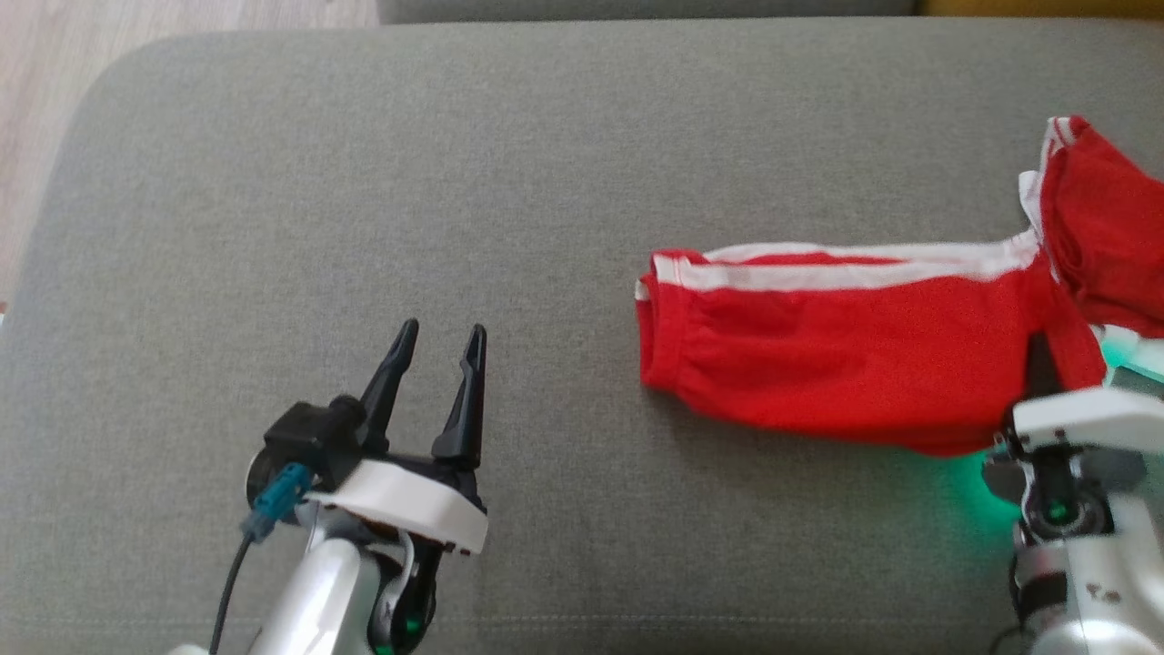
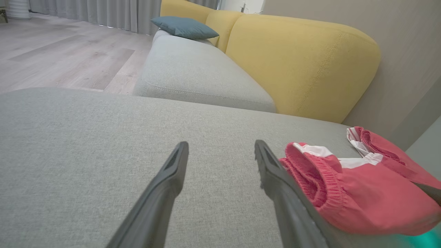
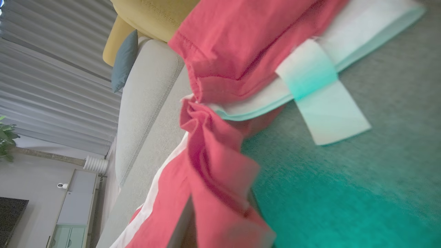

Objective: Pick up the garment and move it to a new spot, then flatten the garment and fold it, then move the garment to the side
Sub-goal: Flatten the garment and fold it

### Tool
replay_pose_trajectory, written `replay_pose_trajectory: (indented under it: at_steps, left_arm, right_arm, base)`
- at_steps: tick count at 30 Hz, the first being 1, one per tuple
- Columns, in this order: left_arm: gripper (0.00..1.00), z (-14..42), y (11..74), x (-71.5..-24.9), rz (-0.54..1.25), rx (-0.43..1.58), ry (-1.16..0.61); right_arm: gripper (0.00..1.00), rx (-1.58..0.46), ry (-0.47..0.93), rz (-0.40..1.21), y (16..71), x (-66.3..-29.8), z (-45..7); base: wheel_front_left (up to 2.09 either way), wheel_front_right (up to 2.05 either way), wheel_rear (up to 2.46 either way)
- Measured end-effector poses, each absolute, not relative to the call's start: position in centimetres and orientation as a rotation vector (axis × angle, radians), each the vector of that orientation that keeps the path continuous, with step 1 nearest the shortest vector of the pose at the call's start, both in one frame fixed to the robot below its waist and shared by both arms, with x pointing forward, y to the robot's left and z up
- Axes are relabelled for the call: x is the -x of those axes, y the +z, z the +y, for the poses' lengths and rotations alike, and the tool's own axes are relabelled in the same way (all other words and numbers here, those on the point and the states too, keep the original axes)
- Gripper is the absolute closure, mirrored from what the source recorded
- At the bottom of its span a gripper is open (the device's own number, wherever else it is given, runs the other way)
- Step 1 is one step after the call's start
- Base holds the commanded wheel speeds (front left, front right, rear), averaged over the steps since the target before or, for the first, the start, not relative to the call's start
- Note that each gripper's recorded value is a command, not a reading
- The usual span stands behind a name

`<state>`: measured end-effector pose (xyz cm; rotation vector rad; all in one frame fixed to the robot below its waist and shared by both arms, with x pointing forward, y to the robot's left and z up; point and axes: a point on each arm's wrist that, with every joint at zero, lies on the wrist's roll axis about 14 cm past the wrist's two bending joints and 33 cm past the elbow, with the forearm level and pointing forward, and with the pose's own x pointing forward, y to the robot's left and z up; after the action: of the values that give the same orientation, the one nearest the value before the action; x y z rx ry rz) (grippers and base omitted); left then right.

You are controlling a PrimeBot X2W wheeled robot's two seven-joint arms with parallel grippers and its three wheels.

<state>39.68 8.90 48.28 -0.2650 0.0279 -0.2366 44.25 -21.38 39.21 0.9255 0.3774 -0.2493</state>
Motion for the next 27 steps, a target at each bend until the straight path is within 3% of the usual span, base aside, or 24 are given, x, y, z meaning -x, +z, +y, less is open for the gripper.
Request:
replay_pose_trajectory:
  at_steps: [5,13,27]
  left_arm:
    - [0.0,8.9,48.1,-39.2,0.034,0.266,-0.236]
    - [0.0,9.5,48.0,-38.9,0.036,0.262,-0.217]
    - [0.0,10.4,48.3,-37.5,0.029,0.256,-0.191]
  right_arm:
    - [1.0,-0.954,-0.28,0.375,38.6,-42.7,-21.9]
    - [1.0,-0.936,-0.246,0.356,38.8,-43.5,-20.3]
    - [1.0,-0.957,0.145,0.223,47.2,-45.6,-10.1]
  base:
    - [0.0,0.0,0.0]
    - [0.0,0.0,0.0]
    - [0.0,0.0,0.0]
